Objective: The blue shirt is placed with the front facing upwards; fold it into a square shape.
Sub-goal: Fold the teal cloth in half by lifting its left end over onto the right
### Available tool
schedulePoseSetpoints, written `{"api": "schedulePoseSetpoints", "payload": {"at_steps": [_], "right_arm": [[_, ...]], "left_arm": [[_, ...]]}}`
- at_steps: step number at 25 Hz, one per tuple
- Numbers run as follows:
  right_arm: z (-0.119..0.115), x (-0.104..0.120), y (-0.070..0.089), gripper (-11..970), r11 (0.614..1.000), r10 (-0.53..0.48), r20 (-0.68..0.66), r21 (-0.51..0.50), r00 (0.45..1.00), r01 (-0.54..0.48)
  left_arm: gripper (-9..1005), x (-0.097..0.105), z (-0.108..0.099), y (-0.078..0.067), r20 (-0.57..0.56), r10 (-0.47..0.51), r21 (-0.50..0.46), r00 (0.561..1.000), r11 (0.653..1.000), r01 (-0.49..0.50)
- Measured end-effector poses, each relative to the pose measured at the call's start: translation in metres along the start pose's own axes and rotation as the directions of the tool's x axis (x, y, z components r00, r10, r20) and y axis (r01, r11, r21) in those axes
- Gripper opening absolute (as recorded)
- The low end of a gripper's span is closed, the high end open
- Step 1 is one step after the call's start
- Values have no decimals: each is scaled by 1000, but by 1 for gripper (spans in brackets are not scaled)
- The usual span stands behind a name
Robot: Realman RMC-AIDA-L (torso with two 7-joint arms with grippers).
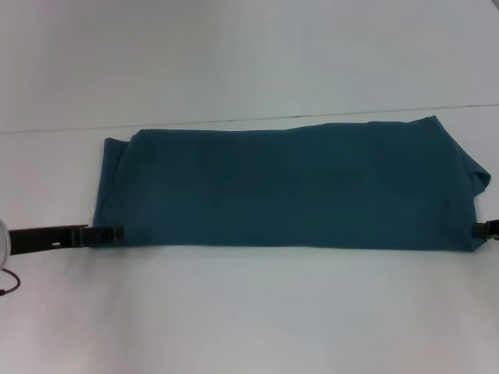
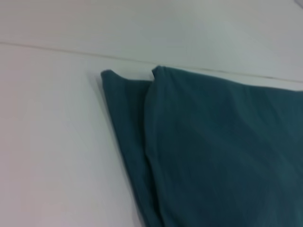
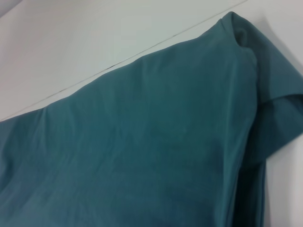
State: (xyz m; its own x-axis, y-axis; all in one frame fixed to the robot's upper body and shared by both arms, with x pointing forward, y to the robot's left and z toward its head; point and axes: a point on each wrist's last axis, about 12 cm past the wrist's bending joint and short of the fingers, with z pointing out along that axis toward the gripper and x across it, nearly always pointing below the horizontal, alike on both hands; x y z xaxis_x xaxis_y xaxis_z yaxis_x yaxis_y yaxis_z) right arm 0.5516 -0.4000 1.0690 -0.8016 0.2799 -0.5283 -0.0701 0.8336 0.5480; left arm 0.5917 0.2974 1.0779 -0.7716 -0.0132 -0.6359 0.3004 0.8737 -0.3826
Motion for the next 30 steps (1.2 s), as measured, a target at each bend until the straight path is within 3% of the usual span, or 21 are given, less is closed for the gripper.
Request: {"api": "schedulePoseSetpoints", "payload": {"at_steps": [11, 30], "right_arm": [[-1, 0, 0, 0, 1000, 0, 2, 1, 1000, 0], [-1, 1, -1, 0, 1000, 4, 2, 3, 1000, -4]], "left_arm": [[926, 2, 2, -5, -68, 10, 16, 998, 1000, -9], [918, -3, 9, -10, -77, 22, 14, 997, 1000, -21]]}}
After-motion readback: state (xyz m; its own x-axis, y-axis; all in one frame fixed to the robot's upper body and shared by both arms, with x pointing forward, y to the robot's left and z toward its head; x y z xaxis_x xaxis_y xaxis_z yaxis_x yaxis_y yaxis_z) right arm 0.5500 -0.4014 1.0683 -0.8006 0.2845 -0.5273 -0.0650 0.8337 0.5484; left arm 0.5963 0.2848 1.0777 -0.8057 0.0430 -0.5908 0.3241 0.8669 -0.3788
